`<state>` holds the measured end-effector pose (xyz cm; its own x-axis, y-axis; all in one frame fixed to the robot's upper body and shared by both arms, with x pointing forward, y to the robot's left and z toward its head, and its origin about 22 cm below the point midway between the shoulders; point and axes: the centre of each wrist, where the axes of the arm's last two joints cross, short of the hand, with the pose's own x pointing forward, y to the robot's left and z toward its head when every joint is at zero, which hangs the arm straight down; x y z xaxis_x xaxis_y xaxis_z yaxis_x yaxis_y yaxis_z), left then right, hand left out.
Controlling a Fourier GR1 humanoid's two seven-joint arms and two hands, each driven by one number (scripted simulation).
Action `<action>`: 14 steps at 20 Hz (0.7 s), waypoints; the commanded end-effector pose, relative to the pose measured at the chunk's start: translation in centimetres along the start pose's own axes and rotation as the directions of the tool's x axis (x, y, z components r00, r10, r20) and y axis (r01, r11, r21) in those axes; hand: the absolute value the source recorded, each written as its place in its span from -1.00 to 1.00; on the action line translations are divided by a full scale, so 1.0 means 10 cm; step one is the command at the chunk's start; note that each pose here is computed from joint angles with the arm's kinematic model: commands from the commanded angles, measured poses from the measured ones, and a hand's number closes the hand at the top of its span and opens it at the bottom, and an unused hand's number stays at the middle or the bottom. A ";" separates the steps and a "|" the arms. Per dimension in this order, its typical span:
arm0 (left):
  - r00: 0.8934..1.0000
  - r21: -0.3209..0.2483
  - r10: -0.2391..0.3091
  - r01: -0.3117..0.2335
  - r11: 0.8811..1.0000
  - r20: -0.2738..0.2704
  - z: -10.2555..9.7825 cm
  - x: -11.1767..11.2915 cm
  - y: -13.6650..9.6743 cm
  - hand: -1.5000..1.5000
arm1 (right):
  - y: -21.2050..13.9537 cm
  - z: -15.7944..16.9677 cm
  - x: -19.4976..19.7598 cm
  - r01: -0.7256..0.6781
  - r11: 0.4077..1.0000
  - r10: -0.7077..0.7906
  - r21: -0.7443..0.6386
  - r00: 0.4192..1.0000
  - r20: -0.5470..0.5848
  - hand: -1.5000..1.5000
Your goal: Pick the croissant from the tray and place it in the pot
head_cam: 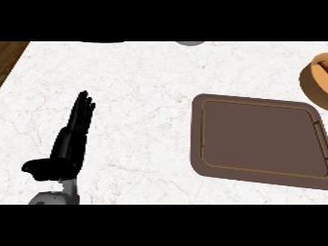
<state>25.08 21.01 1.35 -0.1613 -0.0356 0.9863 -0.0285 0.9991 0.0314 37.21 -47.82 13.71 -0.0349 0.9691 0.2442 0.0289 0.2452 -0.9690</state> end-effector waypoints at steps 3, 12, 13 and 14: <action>1.000 0.004 -0.005 0.005 1.000 0.003 -0.02 -0.01 0.04 0.00 | 0.00 0.14 -0.20 -0.002 0.988 0.025 0.151 0.989 -0.148 -1.00; 1.000 0.007 0.001 -0.001 1.000 -0.007 -0.01 -0.04 0.06 0.00 | 0.04 -0.04 -0.03 0.603 0.790 -0.591 -0.113 0.797 0.128 -1.00; 1.000 0.013 -0.005 0.005 1.000 0.002 -0.04 0.02 0.06 0.00 | 0.06 -0.02 -0.05 0.652 0.749 -0.638 -0.118 0.757 0.141 -1.00; 1.000 0.011 -0.009 0.009 1.000 0.002 0.01 -0.05 -0.04 0.00 | 0.04 -0.01 -0.07 0.686 0.717 -0.671 -0.125 0.728 0.142 -1.00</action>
<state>25.22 21.20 1.08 -0.1621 -0.0369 0.9861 -0.0352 0.9989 0.0316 37.06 -48.53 12.78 -0.1055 0.7120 0.6942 0.0621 0.7014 -0.7100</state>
